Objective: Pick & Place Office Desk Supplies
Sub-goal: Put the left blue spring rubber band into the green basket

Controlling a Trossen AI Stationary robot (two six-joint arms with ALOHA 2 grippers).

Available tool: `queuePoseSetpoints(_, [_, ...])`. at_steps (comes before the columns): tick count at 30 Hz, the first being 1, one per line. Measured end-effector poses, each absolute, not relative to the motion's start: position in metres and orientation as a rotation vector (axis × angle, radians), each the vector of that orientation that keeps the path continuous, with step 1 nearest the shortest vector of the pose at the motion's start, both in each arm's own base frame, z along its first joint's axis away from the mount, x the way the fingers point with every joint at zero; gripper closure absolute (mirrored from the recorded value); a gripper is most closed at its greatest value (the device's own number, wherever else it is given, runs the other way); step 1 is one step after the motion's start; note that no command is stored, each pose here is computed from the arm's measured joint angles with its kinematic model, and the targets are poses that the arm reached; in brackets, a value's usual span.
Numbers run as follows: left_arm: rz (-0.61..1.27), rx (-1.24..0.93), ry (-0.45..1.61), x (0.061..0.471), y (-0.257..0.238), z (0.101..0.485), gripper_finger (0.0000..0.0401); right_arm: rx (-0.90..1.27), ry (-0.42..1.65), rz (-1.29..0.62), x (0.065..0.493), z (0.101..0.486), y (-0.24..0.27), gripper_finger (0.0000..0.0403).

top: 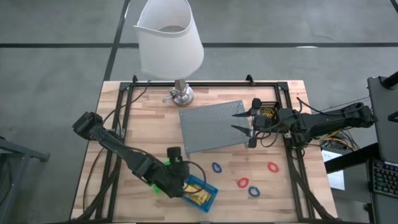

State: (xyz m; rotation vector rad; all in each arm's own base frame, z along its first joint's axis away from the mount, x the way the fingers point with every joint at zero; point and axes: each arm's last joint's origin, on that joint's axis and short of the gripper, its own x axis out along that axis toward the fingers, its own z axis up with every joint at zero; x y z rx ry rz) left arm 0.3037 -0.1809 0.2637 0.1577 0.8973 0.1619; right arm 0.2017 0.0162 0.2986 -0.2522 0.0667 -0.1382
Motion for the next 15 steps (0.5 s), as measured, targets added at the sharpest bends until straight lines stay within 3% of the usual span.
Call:
queuePoseSetpoints(10, [0.288,0.011,1.02,0.291,-0.174,0.253,0.0169,-0.252,0.067,-0.138,0.202,0.299,0.016,0.0218])
queuePoseSetpoints(15, [0.368,-0.288,1.147,0.283,-0.173,0.244,0.0169,-0.252,0.067,-0.138,0.202,0.299,0.016,0.0218])
